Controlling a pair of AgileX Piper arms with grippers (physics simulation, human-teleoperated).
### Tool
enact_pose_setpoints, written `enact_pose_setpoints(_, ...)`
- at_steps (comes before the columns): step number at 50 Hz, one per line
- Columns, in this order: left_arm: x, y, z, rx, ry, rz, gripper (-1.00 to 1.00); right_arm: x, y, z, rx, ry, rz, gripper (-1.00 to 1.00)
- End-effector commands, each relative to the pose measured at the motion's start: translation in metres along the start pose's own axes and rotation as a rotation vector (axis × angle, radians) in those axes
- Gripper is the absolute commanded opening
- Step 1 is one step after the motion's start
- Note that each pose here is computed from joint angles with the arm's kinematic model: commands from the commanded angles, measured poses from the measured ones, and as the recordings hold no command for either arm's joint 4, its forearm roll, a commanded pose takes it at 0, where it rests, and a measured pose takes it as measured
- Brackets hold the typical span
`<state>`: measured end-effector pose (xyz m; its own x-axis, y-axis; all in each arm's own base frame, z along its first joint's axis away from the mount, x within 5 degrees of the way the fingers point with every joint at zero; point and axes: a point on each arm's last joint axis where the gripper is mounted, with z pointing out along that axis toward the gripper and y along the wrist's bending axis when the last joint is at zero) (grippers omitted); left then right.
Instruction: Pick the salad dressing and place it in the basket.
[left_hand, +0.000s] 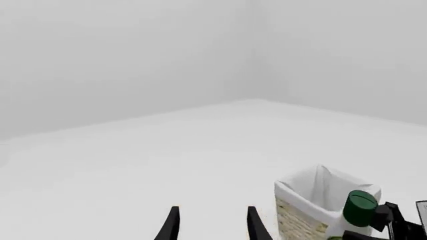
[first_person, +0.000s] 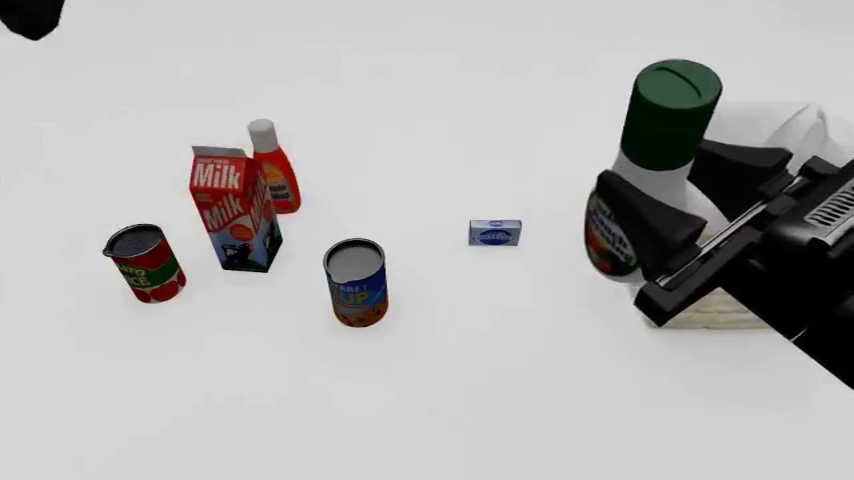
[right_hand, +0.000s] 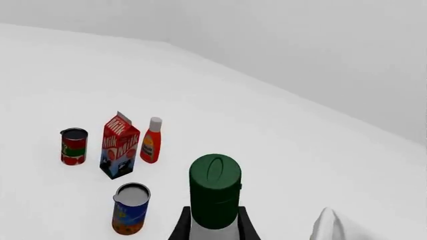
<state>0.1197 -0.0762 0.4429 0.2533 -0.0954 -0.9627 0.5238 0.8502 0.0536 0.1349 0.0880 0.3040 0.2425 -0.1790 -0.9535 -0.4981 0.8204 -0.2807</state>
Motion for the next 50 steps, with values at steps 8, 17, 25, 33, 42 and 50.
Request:
enact_pose_setpoints(8, 0.094, 0.026, -0.087, -0.352, -0.005, 0.069, 1.00, -0.019, -0.005, -0.007, 0.011, -0.051, 0.017, -1.00)
enact_pose_setpoints(17, 0.131, 0.025, -0.120, -0.464, -0.003, 0.028, 1.00, -0.034, -0.013, -0.007, 0.040, -0.075, -0.004, -1.00)
enact_pose_setpoints(25, 0.155, 0.023, -0.134, -0.519, 0.021, 0.044, 1.00, -0.050, -0.021, -0.007, 0.072, -0.095, -0.019, -1.00)
enact_pose_setpoints(33, 0.175, 0.023, -0.146, -0.590, 0.039, 0.034, 1.00, -0.062, -0.030, -0.003, 0.115, -0.113, -0.040, -1.00)
enact_pose_setpoints(42, 0.187, 0.023, -0.153, -0.625, 0.079, 0.079, 1.00, -0.073, -0.052, 0.002, 0.229, -0.121, -0.041, -1.00)
enact_pose_setpoints(50, 0.188, 0.023, -0.154, -0.642, 0.087, 0.084, 1.00, -0.081, -0.067, 0.003, 0.306, -0.136, -0.053, -1.00)
